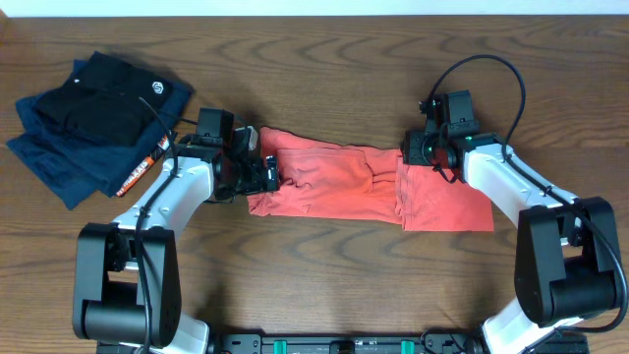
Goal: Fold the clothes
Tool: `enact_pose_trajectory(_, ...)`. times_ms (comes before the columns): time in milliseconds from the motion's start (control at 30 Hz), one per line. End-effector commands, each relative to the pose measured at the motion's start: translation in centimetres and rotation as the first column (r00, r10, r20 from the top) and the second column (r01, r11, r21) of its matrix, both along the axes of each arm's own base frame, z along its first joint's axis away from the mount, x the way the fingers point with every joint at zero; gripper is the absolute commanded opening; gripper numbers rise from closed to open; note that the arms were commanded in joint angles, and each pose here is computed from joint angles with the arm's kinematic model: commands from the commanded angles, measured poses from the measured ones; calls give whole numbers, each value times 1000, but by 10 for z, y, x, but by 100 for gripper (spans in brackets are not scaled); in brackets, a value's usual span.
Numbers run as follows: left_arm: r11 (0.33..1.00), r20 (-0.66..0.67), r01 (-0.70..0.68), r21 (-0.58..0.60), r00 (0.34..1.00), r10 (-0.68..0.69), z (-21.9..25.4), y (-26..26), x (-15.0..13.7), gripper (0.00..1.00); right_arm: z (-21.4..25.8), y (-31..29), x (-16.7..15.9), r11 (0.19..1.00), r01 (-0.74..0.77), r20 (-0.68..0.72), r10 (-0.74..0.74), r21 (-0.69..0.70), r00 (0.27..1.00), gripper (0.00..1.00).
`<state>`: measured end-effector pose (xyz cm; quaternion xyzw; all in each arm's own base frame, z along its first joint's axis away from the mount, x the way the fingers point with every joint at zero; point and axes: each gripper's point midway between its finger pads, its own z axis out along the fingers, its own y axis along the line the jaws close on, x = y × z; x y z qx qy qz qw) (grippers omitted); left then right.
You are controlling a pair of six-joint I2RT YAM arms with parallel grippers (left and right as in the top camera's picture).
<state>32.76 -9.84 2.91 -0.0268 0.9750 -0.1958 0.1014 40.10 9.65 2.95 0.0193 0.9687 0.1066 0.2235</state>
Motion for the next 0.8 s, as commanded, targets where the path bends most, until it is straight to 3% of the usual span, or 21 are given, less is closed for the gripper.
enact_pose_trajectory(0, 1000, 14, 16, 8, 1000, -16, 2, 1, 2, 96, -6, -1, -5, 1000, 7, -33, -7, -1, 999, 56)
enact_pose_trajectory(100, 1000, 14, 16, 8, 1000, -16, 2, 1, 2, 96, -9, 1, -12, 1000, -2, -59, 2, -1, 998, 53)
enact_pose_trajectory(167, 1000, 14, 16, 8, 1000, -16, 2, 1, 2, 96, -11, 2, -14, 1000, -5, -65, 4, -13, 998, 46)
enact_pose_trajectory(300, 1000, 14, 16, 8, 1000, -16, 2, 1, 2, 96, -16, 4, -15, 999, -10, -74, 7, -36, 997, 10)
enact_pose_trajectory(367, 1000, 13, 16, 8, 1000, -16, 2, 1, 2, 96, -20, 6, -17, 999, -17, -85, 14, -38, 996, 1)
enact_pose_trajectory(500, 1000, 10, 16, 9, 1000, -16, 1, 1, 1, 96, -19, 7, -16, 1000, 11, -84, -13, -25, 996, 1)
enact_pose_trajectory(767, 1000, 6, 16, 9, 1000, -16, 1, 1, 1, 96, 28, 4, 18, 998, 56, 75, -58, 27, 995, 1)
